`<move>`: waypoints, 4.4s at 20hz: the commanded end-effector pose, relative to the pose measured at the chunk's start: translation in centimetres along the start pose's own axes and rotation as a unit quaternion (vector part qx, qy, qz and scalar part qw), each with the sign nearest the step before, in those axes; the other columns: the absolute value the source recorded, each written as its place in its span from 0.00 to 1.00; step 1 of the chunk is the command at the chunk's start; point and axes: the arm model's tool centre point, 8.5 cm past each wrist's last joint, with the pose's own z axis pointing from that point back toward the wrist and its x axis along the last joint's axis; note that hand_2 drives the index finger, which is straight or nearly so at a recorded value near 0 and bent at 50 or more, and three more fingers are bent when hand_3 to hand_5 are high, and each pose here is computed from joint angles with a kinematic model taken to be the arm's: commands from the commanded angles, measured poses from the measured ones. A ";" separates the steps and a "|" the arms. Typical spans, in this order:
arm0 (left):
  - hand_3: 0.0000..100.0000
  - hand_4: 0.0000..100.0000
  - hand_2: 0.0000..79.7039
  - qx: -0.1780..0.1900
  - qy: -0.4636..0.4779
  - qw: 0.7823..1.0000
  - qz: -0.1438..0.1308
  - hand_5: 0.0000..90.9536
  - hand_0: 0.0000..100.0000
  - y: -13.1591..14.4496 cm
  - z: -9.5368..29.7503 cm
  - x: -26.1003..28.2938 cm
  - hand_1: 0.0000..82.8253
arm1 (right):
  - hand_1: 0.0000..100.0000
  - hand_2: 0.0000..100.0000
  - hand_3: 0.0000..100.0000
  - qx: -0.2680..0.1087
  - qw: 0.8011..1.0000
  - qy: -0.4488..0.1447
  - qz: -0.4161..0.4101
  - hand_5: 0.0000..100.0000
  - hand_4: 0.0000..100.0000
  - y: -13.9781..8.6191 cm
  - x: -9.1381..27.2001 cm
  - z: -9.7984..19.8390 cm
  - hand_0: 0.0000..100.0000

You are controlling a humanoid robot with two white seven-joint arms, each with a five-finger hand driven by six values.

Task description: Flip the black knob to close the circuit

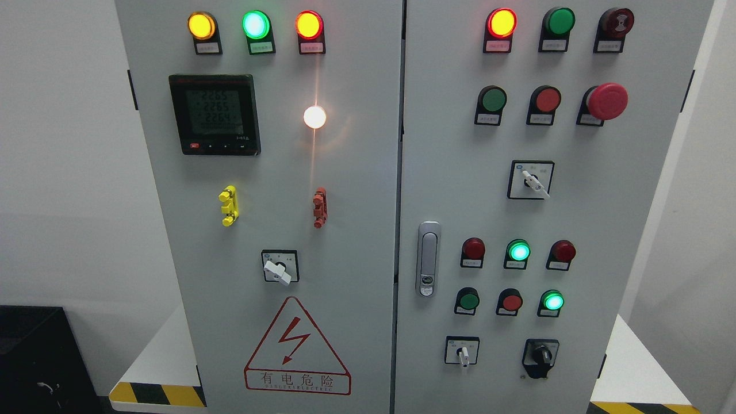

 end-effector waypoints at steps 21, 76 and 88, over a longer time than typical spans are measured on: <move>0.00 0.00 0.00 -0.002 -0.003 1.000 0.002 0.00 0.12 -0.2 0.0 -0.5 0.67 | 0.08 0.00 0.00 0.029 0.998 -0.054 -0.014 0.00 0.00 0.4 1.9 -0.1 0.00; 0.00 0.00 0.00 -0.001 -0.003 1.000 0.002 0.00 0.12 -0.1 0.0 -0.5 0.67 | 0.13 0.96 1.00 -0.420 0.640 -0.518 0.381 0.94 0.95 -2.3 34.7 21.9 0.00; 0.00 0.00 0.00 -0.002 -0.003 1.000 0.002 0.00 0.12 -0.2 0.0 -0.5 0.67 | 0.10 0.96 1.00 -0.476 0.574 -0.538 0.392 0.96 0.97 -1.5 37.2 26.8 0.00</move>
